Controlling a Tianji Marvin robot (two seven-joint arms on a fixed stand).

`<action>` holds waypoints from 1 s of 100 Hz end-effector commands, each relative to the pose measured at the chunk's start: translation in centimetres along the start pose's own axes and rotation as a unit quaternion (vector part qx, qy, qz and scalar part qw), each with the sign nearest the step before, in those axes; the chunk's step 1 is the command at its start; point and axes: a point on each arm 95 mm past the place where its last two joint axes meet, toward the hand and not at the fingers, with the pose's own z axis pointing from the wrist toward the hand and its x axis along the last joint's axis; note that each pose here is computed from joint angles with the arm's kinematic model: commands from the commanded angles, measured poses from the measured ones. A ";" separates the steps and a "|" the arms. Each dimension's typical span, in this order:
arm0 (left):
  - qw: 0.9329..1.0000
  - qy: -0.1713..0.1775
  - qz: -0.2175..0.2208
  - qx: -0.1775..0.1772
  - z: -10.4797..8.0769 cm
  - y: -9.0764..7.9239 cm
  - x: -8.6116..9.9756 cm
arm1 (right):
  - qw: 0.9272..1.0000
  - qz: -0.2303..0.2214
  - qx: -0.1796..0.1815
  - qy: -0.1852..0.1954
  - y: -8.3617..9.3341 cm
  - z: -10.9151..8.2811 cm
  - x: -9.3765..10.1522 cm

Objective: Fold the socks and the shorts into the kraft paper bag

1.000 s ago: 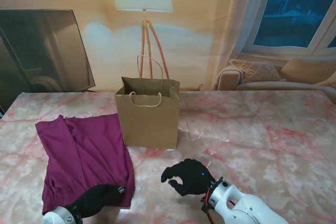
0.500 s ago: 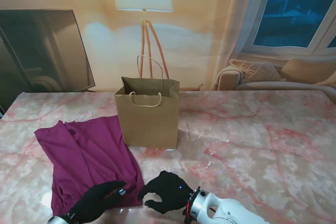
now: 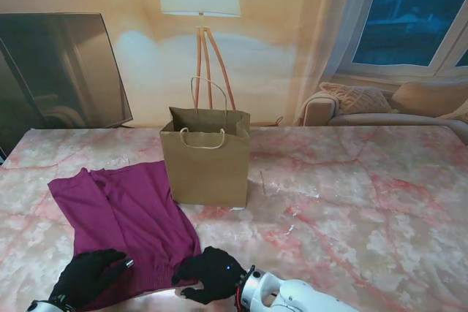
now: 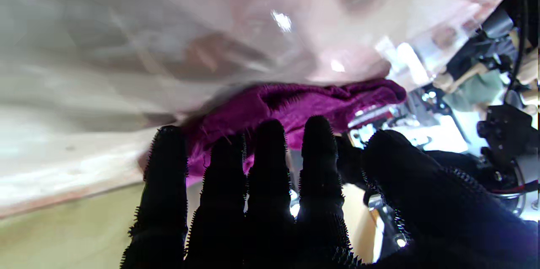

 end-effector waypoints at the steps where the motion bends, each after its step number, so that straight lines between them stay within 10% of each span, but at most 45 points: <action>1: 1.000 -0.006 0.001 -0.027 -0.2 0.6 -0.5 | 1.000 0.000 0.016 -0.007 -0.2 0.0 0.0; 51: 0.979 0.099 -0.067 -0.164 -0.2 3.2 5.1 | 0.988 -0.058 0.081 -0.117 1.6 -2.7 -4.8; 86: 0.960 0.201 -0.118 -0.153 2.3 4.1 9.5 | 0.970 -0.104 0.107 -0.190 3.6 -4.4 -9.3; 100: 0.964 0.216 -0.110 -0.106 2.9 3.0 10.5 | 0.962 -0.123 0.113 -0.216 4.6 -5.3 -11.2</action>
